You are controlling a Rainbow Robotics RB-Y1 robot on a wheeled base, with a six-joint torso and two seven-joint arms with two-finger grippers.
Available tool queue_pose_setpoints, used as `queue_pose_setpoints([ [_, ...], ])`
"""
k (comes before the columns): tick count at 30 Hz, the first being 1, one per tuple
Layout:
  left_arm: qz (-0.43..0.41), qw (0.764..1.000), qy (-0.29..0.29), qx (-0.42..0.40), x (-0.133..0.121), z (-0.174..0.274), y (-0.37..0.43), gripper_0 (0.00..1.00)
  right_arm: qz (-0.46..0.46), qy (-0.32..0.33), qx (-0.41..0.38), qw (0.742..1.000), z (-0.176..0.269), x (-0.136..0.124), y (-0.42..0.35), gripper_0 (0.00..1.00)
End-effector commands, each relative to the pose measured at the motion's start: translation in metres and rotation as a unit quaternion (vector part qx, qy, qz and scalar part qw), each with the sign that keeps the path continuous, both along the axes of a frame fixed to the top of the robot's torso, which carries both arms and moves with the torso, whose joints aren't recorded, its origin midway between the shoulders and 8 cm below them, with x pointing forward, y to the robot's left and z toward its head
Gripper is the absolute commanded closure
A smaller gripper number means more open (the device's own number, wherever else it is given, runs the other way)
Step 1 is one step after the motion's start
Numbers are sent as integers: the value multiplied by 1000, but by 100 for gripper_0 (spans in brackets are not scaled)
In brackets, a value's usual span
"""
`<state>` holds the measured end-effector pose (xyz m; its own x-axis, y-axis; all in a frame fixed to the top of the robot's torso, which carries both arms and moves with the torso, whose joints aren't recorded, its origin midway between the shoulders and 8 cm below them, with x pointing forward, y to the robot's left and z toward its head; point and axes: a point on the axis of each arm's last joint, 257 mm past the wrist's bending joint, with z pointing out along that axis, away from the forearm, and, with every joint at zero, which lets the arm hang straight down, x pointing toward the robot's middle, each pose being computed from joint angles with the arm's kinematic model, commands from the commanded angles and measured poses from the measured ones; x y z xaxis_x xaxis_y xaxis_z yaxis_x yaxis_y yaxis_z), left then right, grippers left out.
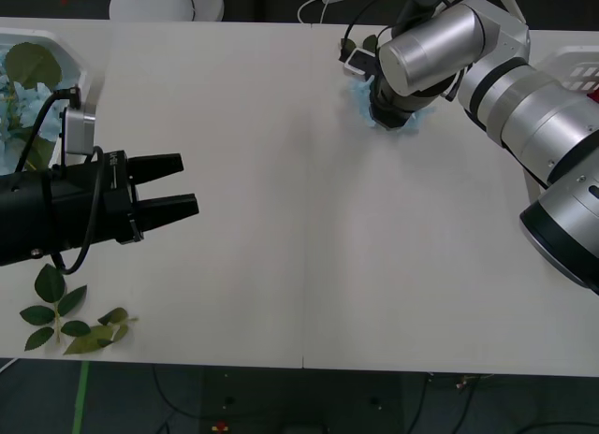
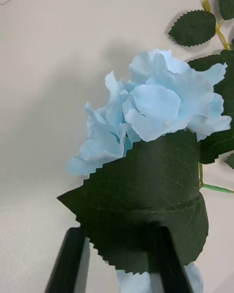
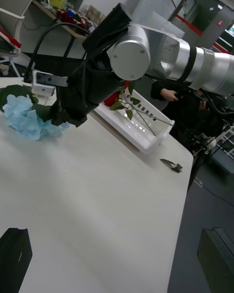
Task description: Place the red flowers into the right box and the blue flowers into the left box. If a person shows an open palm, hand one flower to the person first, then continue sorting.
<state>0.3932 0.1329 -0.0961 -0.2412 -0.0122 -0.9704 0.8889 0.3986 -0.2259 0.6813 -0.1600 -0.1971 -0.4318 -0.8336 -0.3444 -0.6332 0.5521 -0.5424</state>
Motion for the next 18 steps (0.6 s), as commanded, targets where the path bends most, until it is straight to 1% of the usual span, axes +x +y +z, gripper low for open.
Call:
queue_pose_setpoints([
  [1,-36,999,-20,4,-10,23,-21,0,36,-21,-4,999,26,7,32,90],
  [4,-46,999,-12,0,-14,22,-27,0,39,-20,-3,999,26,7,34,100],
  [8,-51,999,-12,-1,-15,24,-31,0,35,-11,-1,999,21,4,30,100],
  [11,-58,998,-5,-7,-18,23,-35,0,29,10,10,999,12,-3,28,100],
  [16,-61,998,4,-14,-20,23,-37,0,16,77,49,996,-1,-30,30,100],
  [18,-61,998,3,-14,-20,23,-38,0,10,116,59,991,-3,-47,30,100],
])
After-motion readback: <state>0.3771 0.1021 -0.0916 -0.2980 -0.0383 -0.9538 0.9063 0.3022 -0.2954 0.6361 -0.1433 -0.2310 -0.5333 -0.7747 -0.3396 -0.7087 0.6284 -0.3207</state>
